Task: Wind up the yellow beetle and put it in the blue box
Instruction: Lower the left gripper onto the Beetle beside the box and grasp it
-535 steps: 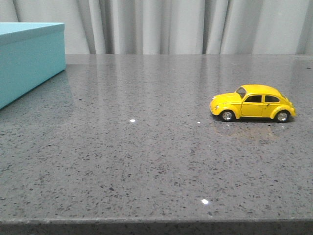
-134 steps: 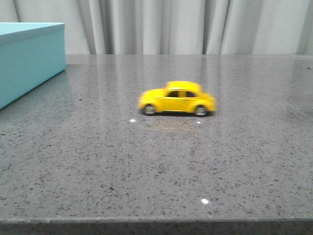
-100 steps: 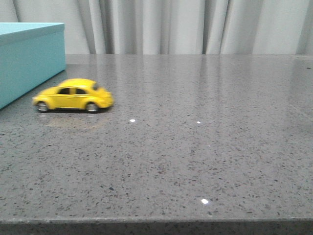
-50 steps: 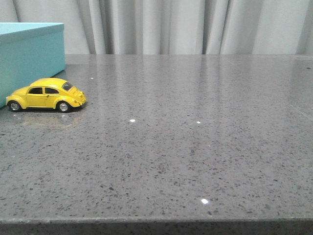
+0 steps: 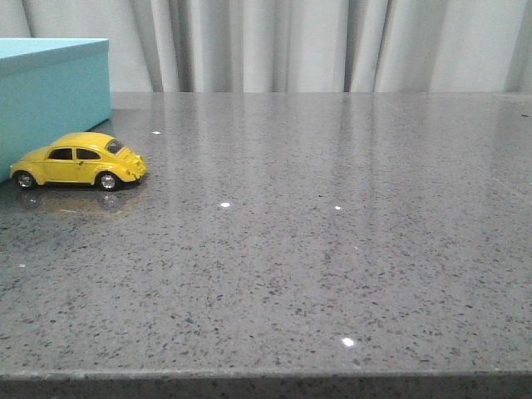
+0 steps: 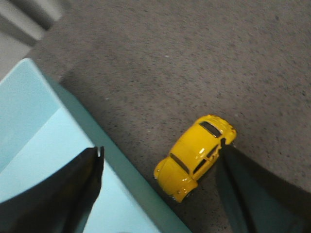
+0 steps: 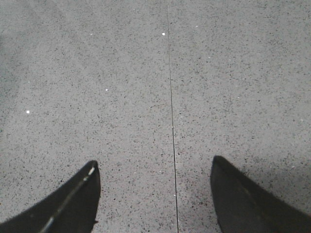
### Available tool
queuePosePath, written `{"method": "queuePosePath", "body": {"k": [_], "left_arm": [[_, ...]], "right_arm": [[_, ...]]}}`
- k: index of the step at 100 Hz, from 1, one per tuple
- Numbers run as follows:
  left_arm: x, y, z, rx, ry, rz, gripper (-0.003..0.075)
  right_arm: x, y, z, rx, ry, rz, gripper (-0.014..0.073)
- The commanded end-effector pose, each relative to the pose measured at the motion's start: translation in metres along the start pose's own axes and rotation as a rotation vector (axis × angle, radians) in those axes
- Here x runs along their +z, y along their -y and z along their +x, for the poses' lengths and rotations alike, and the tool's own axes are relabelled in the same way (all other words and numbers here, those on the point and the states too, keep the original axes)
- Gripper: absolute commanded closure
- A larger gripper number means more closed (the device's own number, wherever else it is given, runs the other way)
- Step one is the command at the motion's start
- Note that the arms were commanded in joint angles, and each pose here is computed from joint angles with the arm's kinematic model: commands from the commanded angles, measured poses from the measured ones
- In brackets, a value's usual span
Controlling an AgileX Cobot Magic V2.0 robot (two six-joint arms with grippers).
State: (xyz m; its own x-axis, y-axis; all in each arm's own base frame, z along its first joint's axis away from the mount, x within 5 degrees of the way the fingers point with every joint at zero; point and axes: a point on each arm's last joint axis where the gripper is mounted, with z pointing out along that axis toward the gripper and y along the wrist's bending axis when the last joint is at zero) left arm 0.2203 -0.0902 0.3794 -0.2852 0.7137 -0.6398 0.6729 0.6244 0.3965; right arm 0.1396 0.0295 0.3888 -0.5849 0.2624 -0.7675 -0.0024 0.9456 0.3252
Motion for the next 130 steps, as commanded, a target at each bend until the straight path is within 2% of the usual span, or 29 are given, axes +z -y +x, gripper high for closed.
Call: {"method": "queuePosePath", "body": {"k": [1,11,19,39,88,100,130], "left_arm": [[0.004,-0.002,-0.024,0.133,-0.005,0.063,0.0239],[0.026,0.000,-0.034,0.239,-0.091,0.162,0.0240],[0.042,-0.001,-0.040,0.262,-0.139,0.206,0.0240],[0.083,0.003,-0.034,0.365,-0.229,0.307,0.0240],[0.129,0.002,-0.022,0.427,-0.331,0.310,0.0243],[0.137,0.004,-0.020,0.426,-0.345,0.323,0.0288],[0.140,0.005,-0.018,0.424,-0.355,0.332,0.0466]], "right_arm": [[-0.007,-0.004,-0.010,-0.017,0.082,-0.028,0.0109],[-0.007,-0.004,-0.010,-0.017,0.081,-0.029,0.0109],[-0.007,-0.004,-0.009,-0.013,0.080,-0.033,0.0109],[-0.007,-0.005,-0.009,-0.003,0.077,-0.045,0.0109],[-0.007,-0.005,-0.008,-0.002,0.072,-0.045,0.0109],[-0.007,-0.005,-0.008,-0.002,0.072,-0.045,0.0109],[-0.007,-0.005,-0.008,-0.002,0.070,-0.045,0.0109]]}}
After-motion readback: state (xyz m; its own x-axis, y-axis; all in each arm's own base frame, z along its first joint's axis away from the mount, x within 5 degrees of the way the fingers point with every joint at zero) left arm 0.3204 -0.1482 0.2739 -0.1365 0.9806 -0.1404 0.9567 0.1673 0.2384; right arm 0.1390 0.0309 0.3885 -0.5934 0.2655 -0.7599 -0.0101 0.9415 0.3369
